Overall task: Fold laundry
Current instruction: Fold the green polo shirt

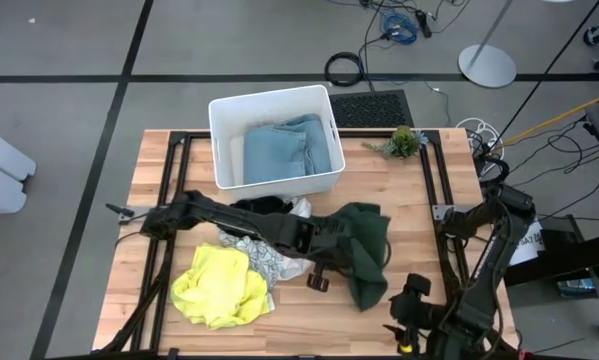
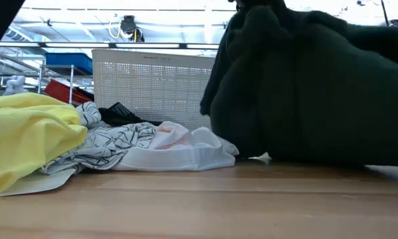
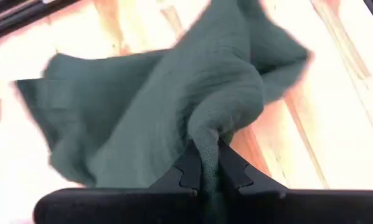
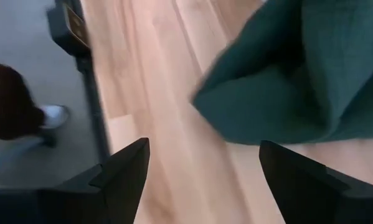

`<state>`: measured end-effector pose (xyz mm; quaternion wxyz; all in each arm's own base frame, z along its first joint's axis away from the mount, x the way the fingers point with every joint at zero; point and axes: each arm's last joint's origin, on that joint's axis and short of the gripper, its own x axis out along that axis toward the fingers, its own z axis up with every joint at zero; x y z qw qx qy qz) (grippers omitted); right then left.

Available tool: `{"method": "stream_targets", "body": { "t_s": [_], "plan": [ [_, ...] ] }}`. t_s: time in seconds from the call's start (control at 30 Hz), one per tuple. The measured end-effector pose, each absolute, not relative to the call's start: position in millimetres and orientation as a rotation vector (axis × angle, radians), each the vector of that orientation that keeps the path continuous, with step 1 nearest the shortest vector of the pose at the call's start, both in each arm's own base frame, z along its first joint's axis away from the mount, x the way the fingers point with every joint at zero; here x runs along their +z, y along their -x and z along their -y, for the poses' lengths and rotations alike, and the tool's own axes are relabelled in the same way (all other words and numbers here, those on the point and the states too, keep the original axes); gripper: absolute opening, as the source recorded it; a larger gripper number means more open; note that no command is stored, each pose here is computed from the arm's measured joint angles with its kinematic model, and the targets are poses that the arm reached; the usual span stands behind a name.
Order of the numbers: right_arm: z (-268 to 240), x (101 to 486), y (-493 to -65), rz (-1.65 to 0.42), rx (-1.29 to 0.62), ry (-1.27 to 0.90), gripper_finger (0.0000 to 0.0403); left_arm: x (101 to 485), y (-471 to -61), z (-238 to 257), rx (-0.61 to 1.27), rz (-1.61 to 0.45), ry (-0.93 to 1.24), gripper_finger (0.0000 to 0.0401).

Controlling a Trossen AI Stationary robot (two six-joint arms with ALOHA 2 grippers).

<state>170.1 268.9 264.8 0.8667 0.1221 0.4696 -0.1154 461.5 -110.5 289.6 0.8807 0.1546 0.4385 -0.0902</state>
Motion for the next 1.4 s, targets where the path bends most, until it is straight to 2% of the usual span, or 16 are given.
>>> {"method": "stream_targets", "body": {
  "t_s": [0.2, 0.4, 0.5, 0.6, 0.73, 0.8, 0.87, 0.97, 1.1, 1.2, 1.3, 1.4],
  "plan": [
    [-272.1, 234.8, -187.5, -1.006, -0.285, -0.045, 0.0290, 307.2, -450.9, 109.2, -0.222, -0.899, -0.303, 0.0015],
    [-261.9, 226.2, -216.2, -0.991, -0.328, -0.056, 0.0288, 320.0, -441.2, 106.0, -0.222, -0.904, -0.299, 0.0015],
    [-256.0, 229.1, -229.5, -0.952, -0.319, -0.062, 0.0269, 334.4, -434.0, 104.0, -0.219, -0.872, -0.295, 0.0015],
    [-248.4, 236.3, -239.8, -0.959, -0.317, -0.075, 0.0206, 336.3, -431.8, 102.3, -0.207, -0.883, -0.271, 0.0015],
    [-243.0, 246.5, -249.4, -0.976, -0.299, -0.058, 0.0054, 331.7, -430.7, 101.1, -0.196, -0.924, -0.254, 0.0015],
    [-246.4, 250.0, -253.0, -1.005, -0.208, -0.056, 0.0017, 331.6, -429.2, 100.4, -0.195, -0.939, -0.254, 0.0015],
    [-250.3, 250.7, -254.3, -1.044, -0.122, -0.059, 0.0027, 330.7, -427.9, 100.5, -0.196, -0.954, -0.257, 0.0015],
    [-251.0, 251.2, -252.9, -1.085, -0.110, -0.100, 0.0046, 332.3, -425.2, 100.4, -0.200, -0.964, -0.257, 0.0015],
    [-241.4, 247.8, -244.4, -1.178, -0.205, -0.070, 0.0012, 339.3, -420.4, 100.1, -0.244, -0.955, -0.238, 0.0015],
    [-236.4, 248.7, -240.0, -1.207, -0.281, -0.069, 0.0005, 348.9, -413.2, 99.9, -0.272, -0.942, -0.224, 0.0015],
    [-238.5, 267.8, -240.3, -1.185, -0.281, -0.077, 0.0003, 361.2, -404.2, 101.1, -0.292, -0.917, -0.217, 0.0015],
    [-240.5, 304.8, -238.1, -1.125, -0.280, -0.065, 0.0002, 375.1, -394.8, 99.6, -0.304, -0.882, -0.211, 0.0015]
  ]
}}
